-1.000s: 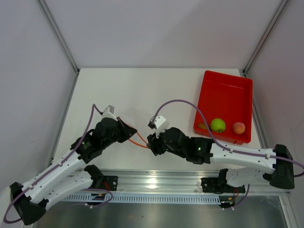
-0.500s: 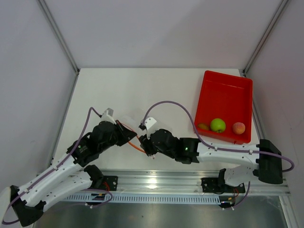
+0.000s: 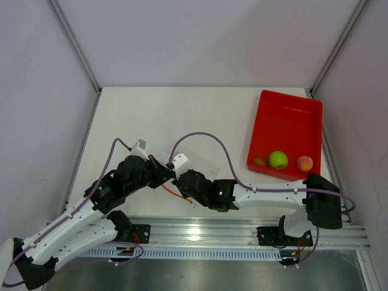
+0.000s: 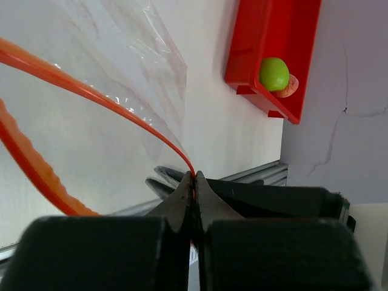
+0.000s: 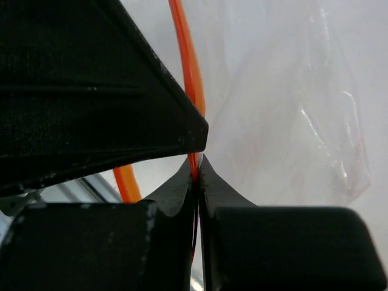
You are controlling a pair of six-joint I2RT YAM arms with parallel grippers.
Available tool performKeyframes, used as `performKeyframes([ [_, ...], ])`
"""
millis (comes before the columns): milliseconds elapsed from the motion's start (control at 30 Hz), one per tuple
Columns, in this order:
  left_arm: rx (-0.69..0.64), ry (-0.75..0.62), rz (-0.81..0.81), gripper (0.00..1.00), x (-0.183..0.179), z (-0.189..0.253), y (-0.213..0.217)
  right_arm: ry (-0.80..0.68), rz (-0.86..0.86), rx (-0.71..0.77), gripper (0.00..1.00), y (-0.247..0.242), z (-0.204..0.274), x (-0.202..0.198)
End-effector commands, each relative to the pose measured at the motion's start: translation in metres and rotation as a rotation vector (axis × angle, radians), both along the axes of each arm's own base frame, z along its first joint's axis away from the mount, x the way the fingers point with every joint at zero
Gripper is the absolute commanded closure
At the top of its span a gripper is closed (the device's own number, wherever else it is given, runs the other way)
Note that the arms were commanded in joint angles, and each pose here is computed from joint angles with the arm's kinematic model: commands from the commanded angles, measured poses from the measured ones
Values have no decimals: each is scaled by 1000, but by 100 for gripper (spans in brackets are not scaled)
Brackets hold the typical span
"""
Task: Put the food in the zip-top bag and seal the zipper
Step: Open the zipper of the food storage bag at the center of the board.
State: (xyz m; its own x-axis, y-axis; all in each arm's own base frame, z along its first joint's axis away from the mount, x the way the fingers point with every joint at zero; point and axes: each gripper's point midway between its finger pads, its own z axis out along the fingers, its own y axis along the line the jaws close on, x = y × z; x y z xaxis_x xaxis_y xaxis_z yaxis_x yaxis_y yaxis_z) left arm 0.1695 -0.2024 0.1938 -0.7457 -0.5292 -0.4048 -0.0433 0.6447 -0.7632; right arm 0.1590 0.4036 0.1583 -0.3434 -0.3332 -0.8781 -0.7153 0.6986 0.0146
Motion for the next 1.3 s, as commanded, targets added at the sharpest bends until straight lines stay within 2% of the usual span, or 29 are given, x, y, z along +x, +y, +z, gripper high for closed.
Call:
performKeyframes([
  [0, -29, -21, -23, 99, -5, 7, -2, -80, -93, 59, 100, 7, 26, 15],
  [33, -21, -31, -21, 99, -5, 9, 0, -76, -101, 61, 100, 6, 26, 15],
  [67, -8, -64, -1, 74, -3, 13, 7, -67, -106, 63, 100, 6, 26, 15],
  [100, 2, -80, 16, 56, -3, 14, 13, -59, -114, 74, 100, 5, 28, 15],
  [167, 19, -122, 56, 30, -7, 17, 31, -37, -111, 90, 100, 5, 29, 12],
  [267, 26, -219, 101, 19, -10, 26, 54, 1, -116, 112, 100, 5, 30, 8],
  [433, 89, -188, 110, 24, -21, 10, 71, 56, -114, 171, 100, 8, 39, 2],
  [633, 69, -106, 36, 36, -30, -23, 54, 66, -97, 221, 100, 11, 60, 0],
  [933, 115, -44, 31, 46, -24, -41, 46, 64, -65, 299, 100, 8, 88, -6],
  [1100, 50, -109, 8, 39, -27, -28, 44, 37, -80, 277, 100, -2, 87, -1],
  [1267, 37, -140, 22, 25, -34, -18, 55, 21, -97, 241, 100, -8, 76, 1],
])
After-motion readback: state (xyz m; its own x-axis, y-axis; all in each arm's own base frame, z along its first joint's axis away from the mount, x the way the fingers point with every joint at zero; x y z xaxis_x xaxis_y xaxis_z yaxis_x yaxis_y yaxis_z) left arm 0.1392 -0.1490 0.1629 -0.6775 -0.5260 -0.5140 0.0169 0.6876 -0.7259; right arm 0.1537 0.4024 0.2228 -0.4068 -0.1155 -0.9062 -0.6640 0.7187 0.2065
